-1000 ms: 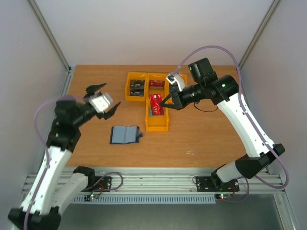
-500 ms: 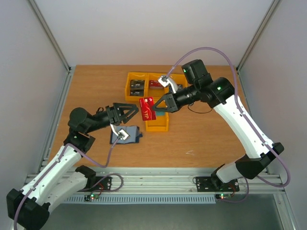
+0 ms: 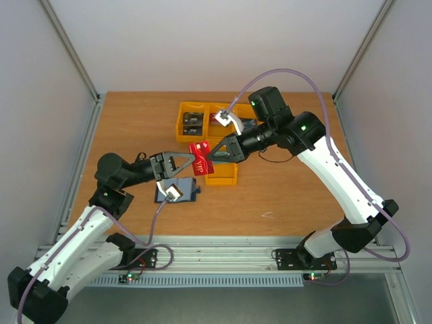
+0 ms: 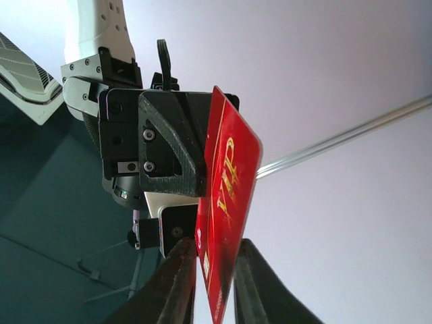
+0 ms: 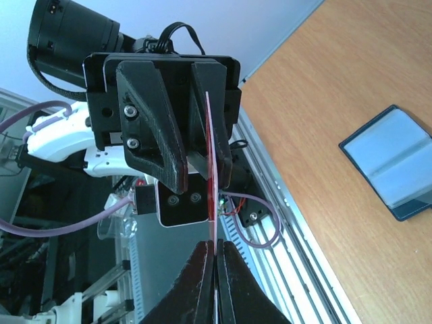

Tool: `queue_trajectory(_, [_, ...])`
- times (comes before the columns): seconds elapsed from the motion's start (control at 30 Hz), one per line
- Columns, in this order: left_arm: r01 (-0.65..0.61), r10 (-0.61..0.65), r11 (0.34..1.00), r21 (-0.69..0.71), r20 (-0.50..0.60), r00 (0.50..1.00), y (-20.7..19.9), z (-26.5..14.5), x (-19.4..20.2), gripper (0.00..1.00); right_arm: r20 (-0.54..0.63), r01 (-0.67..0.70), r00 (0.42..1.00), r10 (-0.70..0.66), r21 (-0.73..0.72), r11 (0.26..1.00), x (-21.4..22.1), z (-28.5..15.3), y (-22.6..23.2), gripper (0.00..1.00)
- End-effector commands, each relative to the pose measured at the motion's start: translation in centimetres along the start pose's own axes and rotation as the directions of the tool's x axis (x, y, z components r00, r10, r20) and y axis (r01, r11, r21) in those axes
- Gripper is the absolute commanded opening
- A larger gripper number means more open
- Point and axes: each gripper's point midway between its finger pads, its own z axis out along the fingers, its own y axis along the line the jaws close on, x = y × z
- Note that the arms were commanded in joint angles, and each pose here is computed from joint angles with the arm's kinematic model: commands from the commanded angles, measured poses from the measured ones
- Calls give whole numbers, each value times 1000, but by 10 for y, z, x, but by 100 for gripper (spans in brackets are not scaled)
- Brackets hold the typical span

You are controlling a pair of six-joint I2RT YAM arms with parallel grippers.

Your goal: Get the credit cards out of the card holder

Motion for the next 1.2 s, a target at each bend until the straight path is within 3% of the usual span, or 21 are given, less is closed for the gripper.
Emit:
queue_trajectory(0.0, [-50, 53, 998, -45, 47, 998, 12, -1, -11, 14, 12, 16, 1000, -16, -2, 1000, -7, 1, 6, 1])
queue_trajectory(0.07, [-45, 47, 998, -44, 51, 998, 12, 0, -12, 2, 10, 17, 1000, -17, -2, 1000, -6, 2, 6, 1])
queue_trajectory(0.17, [-23, 25, 999, -41, 47, 999, 13, -1, -12, 0, 21, 30, 999, -31, 34, 999, -6, -2, 4, 1])
queue_trajectory(0.23, [26, -25, 1000, -5, 38, 999, 8, -2, -14, 0, 41, 49, 998, -55, 136, 989, -7, -11, -6, 3])
queue_trajectory(0.33, [157, -160, 976, 152, 4, 987, -18, -11, -21, 0, 107, 36, 991, -87, 405, 913, -10, -44, -36, 47])
queue_trajectory(0.4, [211, -211, 947, 242, -27, 977, -37, -17, -27, 0, 164, -18, 981, -108, 624, 781, -11, -81, -61, 68])
queue_trajectory(0.47, [237, -234, 911, 336, -52, 971, -55, -24, -33, 0, 222, -112, 967, -125, 811, 574, -4, -129, -87, 94])
queue_trajectory(0.6, [285, -280, 848, 446, -79, 957, -68, -34, -43, 0, 227, -201, 965, -128, 961, 192, 28, -197, -118, 99])
queue_trajectory(0.67, [322, -299, 813, 485, -128, 946, -77, -35, -41, 0, 210, -204, 972, -107, 977, 62, 44, -214, -129, 99])
queue_trajectory(0.73, [375, -330, 766, 522, -182, 926, -86, -34, -38, 0, 201, -203, 976, -82, 979, -8, 57, -221, -140, 99])
queue_trajectory(0.83, [470, -374, 672, 572, -285, 882, -99, -29, -28, 0, 214, -215, 977, -13, 977, -12, 73, -215, -162, 99])
queue_trajectory(0.93, [597, -424, 463, 656, -427, 798, -119, -30, -25, 0, 238, -239, 970, 41, 971, 13, 85, -205, -184, 99])
queue_trajectory(1.03, [728, -442, 280, 626, -589, 677, -129, -24, -12, 0, 235, -240, 968, 85, 969, 55, 93, -190, -204, 99])
queue_trajectory(1.17, [795, -376, 140, 590, -711, 594, -153, -11, 8, 0, 226, -243, 963, 144, 963, 113, 97, -173, -230, 99])
